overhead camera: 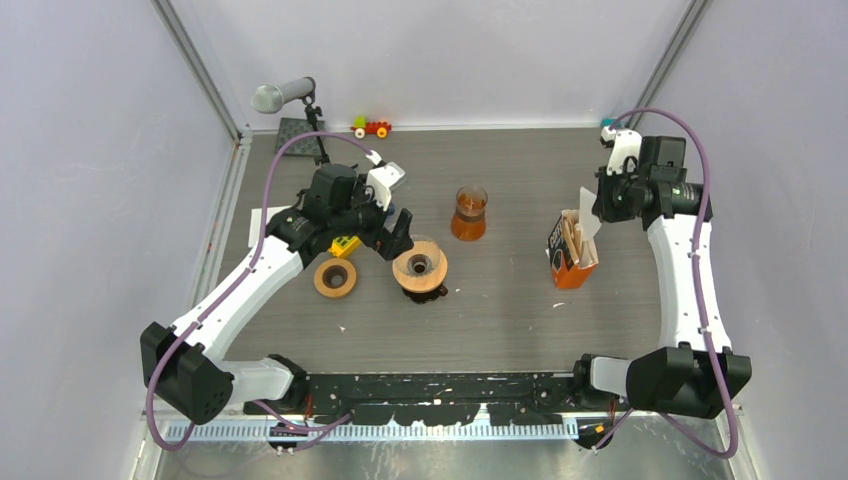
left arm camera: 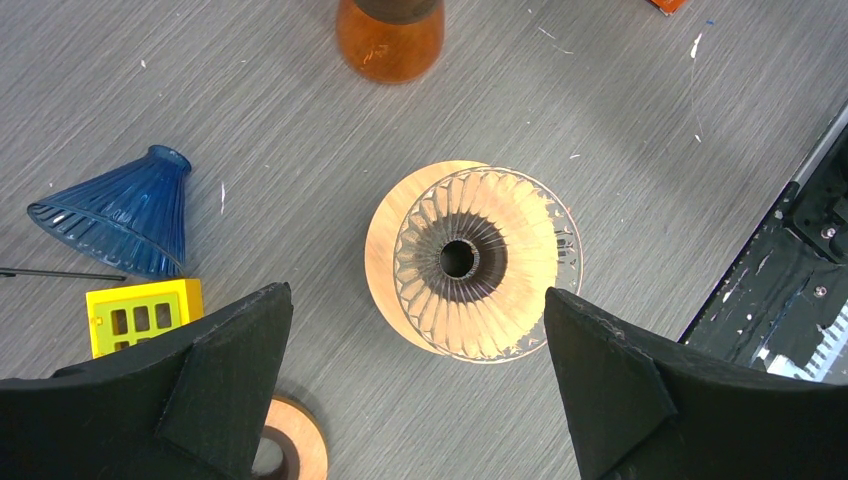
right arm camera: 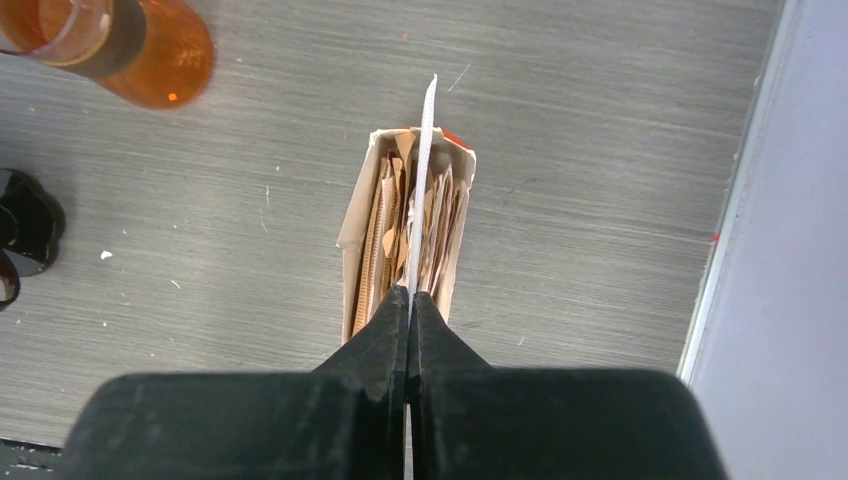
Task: Place the coffee filter in the dripper
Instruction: Pick up the coffee filter from the coffee filter holder.
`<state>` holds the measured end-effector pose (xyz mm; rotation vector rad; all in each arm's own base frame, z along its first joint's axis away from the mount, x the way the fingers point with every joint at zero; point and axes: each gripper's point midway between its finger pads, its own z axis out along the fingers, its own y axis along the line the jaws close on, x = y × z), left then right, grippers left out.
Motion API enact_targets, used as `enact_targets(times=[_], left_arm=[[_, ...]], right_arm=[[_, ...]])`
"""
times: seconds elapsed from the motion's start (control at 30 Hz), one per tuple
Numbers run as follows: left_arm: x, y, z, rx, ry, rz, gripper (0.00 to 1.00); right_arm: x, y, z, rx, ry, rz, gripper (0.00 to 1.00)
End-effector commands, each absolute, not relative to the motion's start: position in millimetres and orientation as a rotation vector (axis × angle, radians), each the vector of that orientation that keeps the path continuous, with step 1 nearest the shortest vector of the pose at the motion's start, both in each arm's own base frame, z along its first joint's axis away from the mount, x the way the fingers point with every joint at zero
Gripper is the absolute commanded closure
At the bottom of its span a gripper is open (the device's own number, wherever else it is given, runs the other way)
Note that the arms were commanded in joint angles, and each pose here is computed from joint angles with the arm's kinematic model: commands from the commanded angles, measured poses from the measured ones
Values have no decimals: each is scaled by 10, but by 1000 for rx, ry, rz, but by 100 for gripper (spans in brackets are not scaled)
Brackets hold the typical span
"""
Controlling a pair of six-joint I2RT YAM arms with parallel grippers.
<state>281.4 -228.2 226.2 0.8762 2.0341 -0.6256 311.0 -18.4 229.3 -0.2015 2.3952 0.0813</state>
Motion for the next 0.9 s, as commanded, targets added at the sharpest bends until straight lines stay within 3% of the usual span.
enact_targets(times=[0.0, 0.37, 0.63, 0.87], left_arm=[[2911, -2310, 2502, 869, 1950, -611, 1], [2950, -2350, 2570, 885, 1933, -618, 1], [2857, -2573, 2959, 971, 1804, -748, 1], [2646, -2766, 3328, 1099, 1666, -851, 1]], right_arm=[[3059, -158, 2611, -220, 2320, 76, 100], [3016, -20, 2858, -256, 2257, 149, 99], [2763, 757, 3507, -572, 2000, 477, 99], [2406, 1655, 3565, -984, 1803, 662, 100]])
